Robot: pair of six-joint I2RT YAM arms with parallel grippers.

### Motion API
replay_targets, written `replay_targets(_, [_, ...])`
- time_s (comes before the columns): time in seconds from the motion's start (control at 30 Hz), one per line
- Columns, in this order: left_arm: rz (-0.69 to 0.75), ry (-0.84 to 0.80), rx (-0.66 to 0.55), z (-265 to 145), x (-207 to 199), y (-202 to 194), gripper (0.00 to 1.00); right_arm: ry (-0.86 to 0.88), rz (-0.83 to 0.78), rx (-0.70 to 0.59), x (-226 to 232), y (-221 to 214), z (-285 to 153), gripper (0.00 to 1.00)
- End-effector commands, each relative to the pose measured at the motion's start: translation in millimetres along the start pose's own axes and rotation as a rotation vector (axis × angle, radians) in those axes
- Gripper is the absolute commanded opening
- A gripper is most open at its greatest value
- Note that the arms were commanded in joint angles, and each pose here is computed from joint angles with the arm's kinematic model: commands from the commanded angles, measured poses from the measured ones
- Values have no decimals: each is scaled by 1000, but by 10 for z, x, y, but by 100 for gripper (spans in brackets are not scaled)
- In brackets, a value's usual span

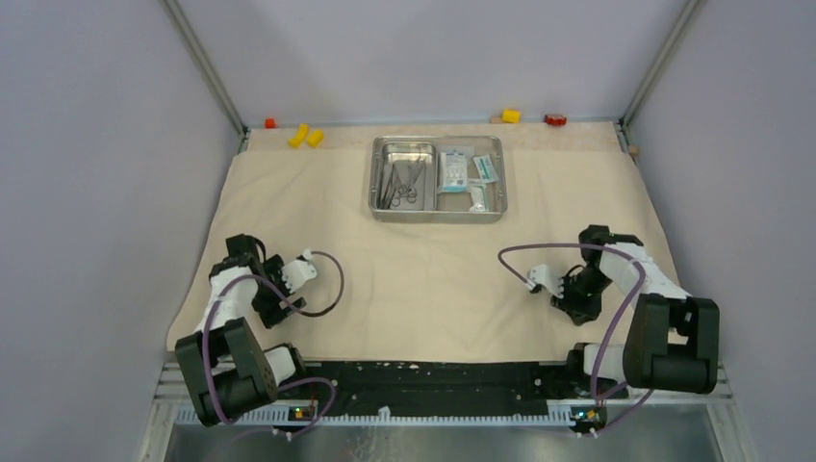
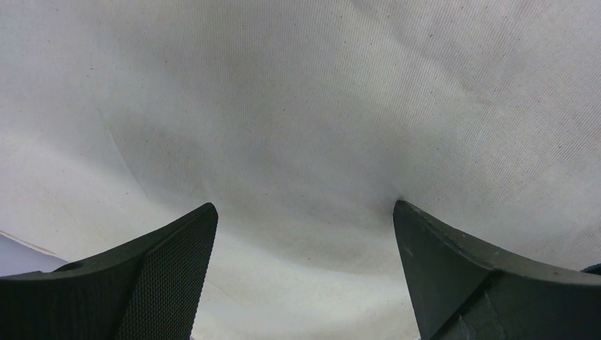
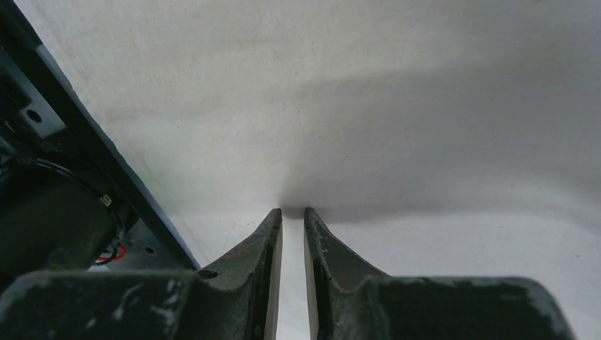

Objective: Open and lay out the surgical kit
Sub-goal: Smooth out the surgical kit at the center of the board.

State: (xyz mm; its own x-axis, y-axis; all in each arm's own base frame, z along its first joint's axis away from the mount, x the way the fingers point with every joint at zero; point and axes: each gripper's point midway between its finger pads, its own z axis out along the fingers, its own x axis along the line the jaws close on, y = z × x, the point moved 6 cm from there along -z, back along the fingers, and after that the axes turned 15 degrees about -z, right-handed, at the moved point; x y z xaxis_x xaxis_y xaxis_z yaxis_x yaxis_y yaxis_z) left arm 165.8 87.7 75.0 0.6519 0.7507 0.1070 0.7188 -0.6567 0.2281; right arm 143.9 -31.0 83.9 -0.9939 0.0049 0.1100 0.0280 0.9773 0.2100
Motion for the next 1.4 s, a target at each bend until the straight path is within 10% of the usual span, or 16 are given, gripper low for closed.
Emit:
replay_targets(0.0, [54,-97,182,157,-256,-354,99,74,-30,78,55,-134,79,18])
replay_targets(0.9, [165,-148,268,-209,-474,-489,99,180,-36,259,215,-322,-49,13])
replay_targets(1.37, [-35,65,-101,-669,233,314,99,-141,174,52,-485,-564,-700,24])
